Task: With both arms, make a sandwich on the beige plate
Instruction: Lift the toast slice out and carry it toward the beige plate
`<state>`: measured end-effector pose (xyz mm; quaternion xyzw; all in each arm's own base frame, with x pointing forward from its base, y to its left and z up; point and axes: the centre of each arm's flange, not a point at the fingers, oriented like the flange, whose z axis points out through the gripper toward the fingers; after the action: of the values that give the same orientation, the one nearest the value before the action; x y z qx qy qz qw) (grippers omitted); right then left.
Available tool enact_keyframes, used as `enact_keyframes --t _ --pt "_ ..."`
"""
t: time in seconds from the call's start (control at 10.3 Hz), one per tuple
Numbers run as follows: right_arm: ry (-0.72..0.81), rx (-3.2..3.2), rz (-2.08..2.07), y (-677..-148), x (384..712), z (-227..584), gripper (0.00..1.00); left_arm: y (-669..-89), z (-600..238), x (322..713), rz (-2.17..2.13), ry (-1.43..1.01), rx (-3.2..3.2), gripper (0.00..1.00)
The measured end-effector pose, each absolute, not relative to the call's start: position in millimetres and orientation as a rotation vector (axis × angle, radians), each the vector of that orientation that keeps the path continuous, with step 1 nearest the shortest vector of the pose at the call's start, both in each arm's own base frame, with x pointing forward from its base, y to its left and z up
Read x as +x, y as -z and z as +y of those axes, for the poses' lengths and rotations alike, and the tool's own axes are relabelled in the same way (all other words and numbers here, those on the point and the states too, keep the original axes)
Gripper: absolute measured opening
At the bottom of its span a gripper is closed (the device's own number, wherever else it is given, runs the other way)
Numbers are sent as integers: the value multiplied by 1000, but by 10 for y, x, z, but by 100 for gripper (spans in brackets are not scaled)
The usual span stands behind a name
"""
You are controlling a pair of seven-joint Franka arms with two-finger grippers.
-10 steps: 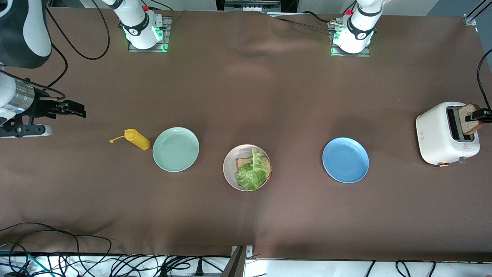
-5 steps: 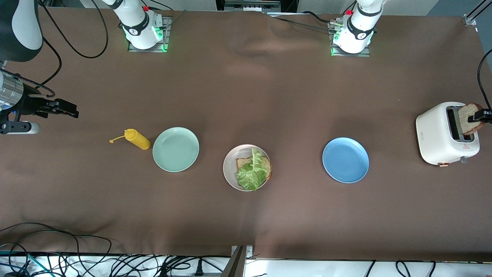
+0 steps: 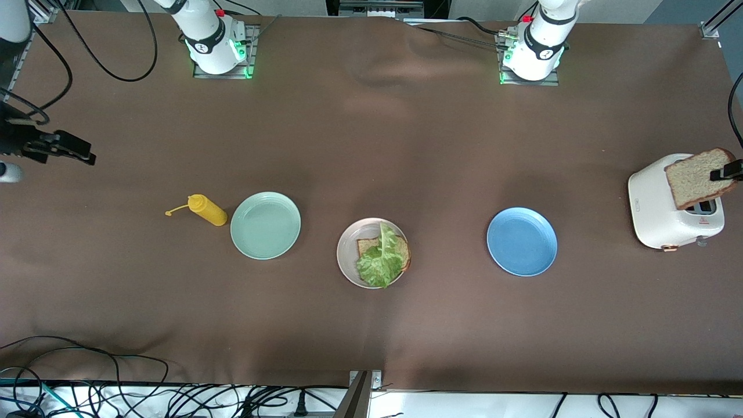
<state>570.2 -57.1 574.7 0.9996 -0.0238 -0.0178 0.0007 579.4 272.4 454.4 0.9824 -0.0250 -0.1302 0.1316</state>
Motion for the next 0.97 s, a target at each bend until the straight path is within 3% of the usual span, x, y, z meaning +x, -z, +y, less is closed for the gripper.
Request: enact_keyframes --t 0.48,0.97 --pt "48 3141 -83 -5785 5662 -667 100 -5070 1307 6104 91 365 2819 9" --pt "29 3140 -81 -5832 5670 -661 100 -5102 -281 6402 297 351 2670 9"
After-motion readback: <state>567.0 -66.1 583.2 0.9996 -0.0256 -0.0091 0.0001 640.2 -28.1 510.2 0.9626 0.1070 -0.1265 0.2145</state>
